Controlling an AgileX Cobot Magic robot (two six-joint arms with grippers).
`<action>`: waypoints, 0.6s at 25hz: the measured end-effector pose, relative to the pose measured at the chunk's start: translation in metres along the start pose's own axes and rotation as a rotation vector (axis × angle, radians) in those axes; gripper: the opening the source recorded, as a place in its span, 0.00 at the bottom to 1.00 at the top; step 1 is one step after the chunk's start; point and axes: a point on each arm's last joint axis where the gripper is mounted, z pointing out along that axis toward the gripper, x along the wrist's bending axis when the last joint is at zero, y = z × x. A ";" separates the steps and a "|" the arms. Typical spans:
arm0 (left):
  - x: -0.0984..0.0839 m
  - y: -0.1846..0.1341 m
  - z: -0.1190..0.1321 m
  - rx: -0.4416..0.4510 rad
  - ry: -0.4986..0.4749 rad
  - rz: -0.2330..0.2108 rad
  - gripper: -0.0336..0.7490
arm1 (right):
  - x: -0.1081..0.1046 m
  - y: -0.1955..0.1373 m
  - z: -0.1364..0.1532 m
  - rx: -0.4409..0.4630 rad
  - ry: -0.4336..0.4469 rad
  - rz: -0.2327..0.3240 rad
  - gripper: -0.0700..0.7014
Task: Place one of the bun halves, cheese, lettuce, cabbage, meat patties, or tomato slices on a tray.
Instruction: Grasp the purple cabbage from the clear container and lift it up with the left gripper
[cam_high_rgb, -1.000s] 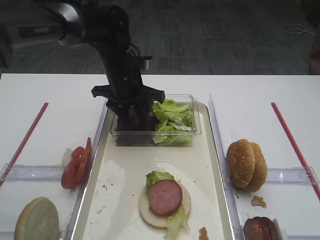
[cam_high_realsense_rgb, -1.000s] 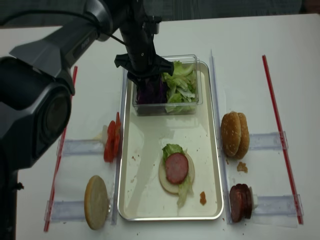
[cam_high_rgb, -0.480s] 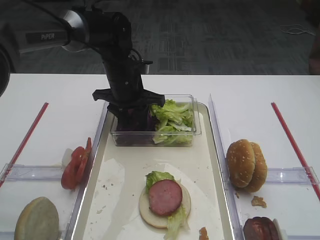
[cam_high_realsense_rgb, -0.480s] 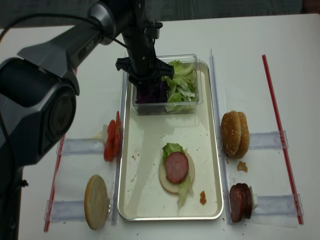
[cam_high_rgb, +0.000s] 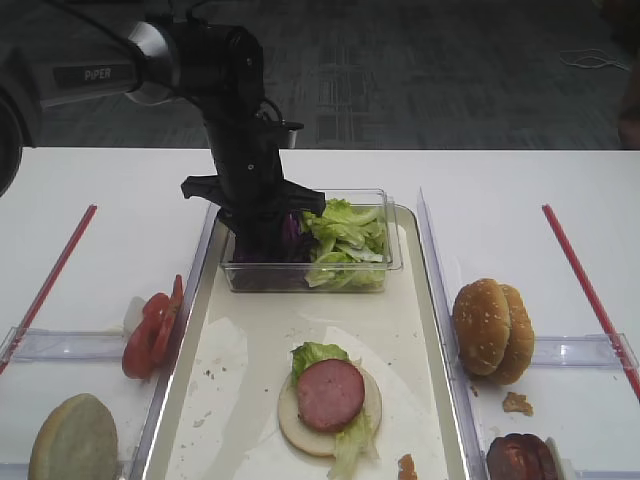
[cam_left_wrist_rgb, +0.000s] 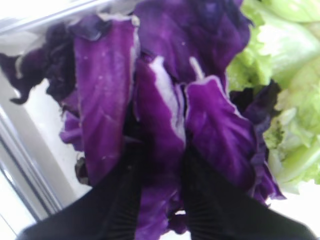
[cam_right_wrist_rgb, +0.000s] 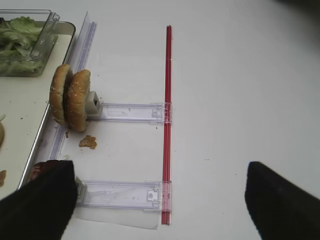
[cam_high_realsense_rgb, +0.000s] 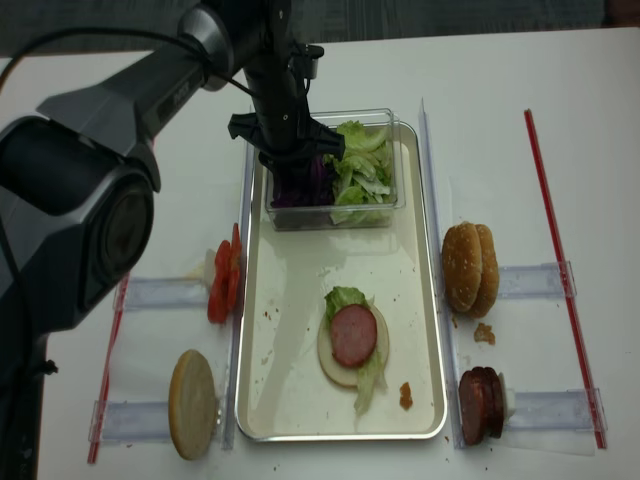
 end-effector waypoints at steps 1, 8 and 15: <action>0.000 0.000 0.000 0.000 0.002 0.001 0.25 | 0.000 0.000 0.000 0.000 0.000 0.000 0.97; 0.003 0.000 0.000 -0.001 0.006 -0.004 0.14 | 0.000 0.000 0.000 0.000 0.000 0.000 0.97; 0.003 0.001 0.000 -0.003 0.008 -0.003 0.13 | 0.000 0.000 0.000 0.000 0.000 0.000 0.97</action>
